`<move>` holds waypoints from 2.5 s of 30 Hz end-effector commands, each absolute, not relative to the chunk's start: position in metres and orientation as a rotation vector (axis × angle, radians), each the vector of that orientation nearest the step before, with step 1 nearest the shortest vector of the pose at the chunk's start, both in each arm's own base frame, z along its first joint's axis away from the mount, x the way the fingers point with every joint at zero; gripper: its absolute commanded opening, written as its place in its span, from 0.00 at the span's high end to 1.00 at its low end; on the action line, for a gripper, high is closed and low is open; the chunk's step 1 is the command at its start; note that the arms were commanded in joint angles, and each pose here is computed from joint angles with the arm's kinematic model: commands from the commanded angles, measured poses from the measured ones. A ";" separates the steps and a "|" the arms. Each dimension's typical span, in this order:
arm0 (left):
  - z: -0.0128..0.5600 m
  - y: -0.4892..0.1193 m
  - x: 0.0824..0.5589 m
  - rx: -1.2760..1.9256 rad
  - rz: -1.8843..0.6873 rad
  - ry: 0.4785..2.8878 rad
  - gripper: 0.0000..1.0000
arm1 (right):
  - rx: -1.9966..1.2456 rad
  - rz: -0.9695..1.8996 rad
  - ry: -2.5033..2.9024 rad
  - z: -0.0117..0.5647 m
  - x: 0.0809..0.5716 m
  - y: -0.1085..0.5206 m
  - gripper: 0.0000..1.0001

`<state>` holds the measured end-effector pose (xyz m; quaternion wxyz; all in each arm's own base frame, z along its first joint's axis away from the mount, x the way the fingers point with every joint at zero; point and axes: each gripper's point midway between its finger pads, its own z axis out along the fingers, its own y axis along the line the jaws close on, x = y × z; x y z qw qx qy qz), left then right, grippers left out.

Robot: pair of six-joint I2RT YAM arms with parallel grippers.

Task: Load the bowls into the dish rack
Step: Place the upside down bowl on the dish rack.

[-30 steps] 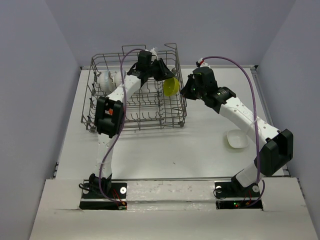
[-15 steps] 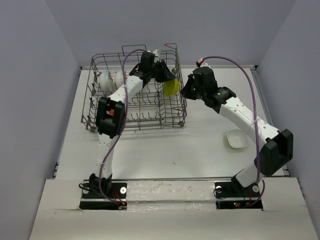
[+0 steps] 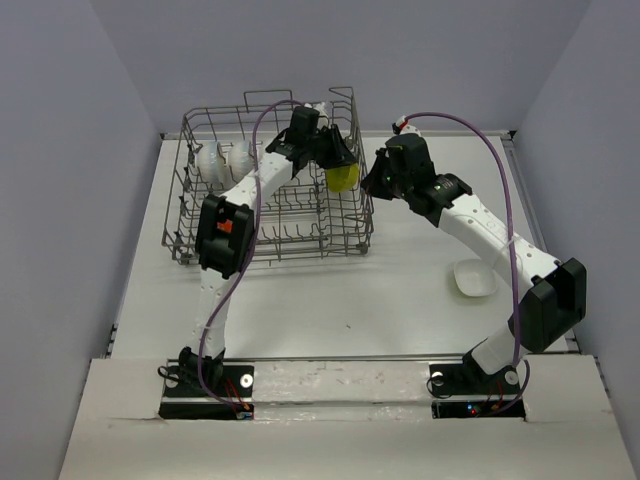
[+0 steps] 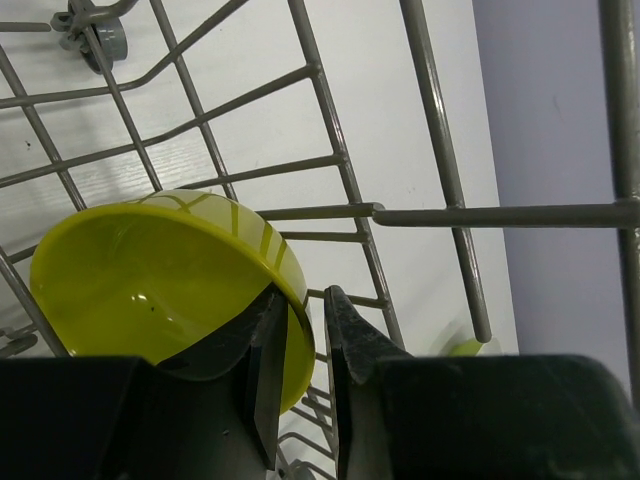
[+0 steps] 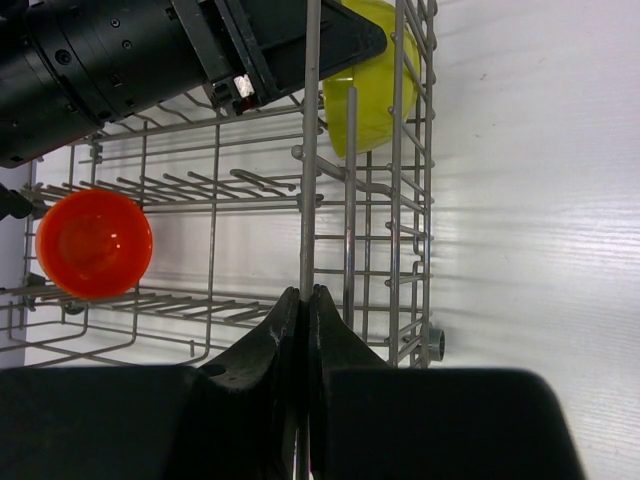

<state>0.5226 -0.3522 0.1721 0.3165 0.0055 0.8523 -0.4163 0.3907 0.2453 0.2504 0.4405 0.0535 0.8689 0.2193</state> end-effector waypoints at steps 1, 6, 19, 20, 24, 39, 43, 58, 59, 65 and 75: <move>0.243 -0.353 0.514 0.090 -1.115 2.105 0.69 | 0.063 0.487 2.197 0.236 0.388 0.241 0.99; 0.239 -0.354 0.509 0.097 -1.109 2.118 0.81 | 0.062 0.486 2.200 0.235 0.388 0.241 0.99; 0.255 -0.356 0.486 -0.005 -1.556 1.970 1.00 | 0.065 0.483 2.196 0.236 0.387 0.239 0.99; 0.258 -0.356 0.483 0.010 -1.584 1.937 1.00 | 0.065 0.482 2.197 0.235 0.387 0.239 0.99; 0.270 -0.354 0.475 -0.022 -1.709 1.860 1.00 | 0.064 0.477 2.196 0.235 0.387 0.238 0.99; 0.294 -0.347 0.454 -0.057 -1.947 1.684 1.00 | 0.059 0.479 2.202 0.232 0.388 0.240 0.99; 0.291 -0.347 0.450 -0.078 -2.008 1.667 1.00 | 0.059 0.483 2.203 0.232 0.388 0.240 0.99; 0.261 -0.349 0.468 -0.119 -1.889 1.816 0.92 | 0.055 0.483 2.207 0.230 0.389 0.242 0.99; 0.262 -0.350 0.469 -0.115 -1.891 1.823 0.92 | 0.055 0.482 2.208 0.230 0.389 0.242 0.99; 0.266 -0.347 0.476 -0.126 -1.915 1.834 0.88 | 0.054 0.486 2.204 0.232 0.389 0.242 0.99; 0.261 -0.346 0.485 -0.121 -1.923 1.866 0.77 | 0.051 0.491 2.201 0.233 0.389 0.243 0.99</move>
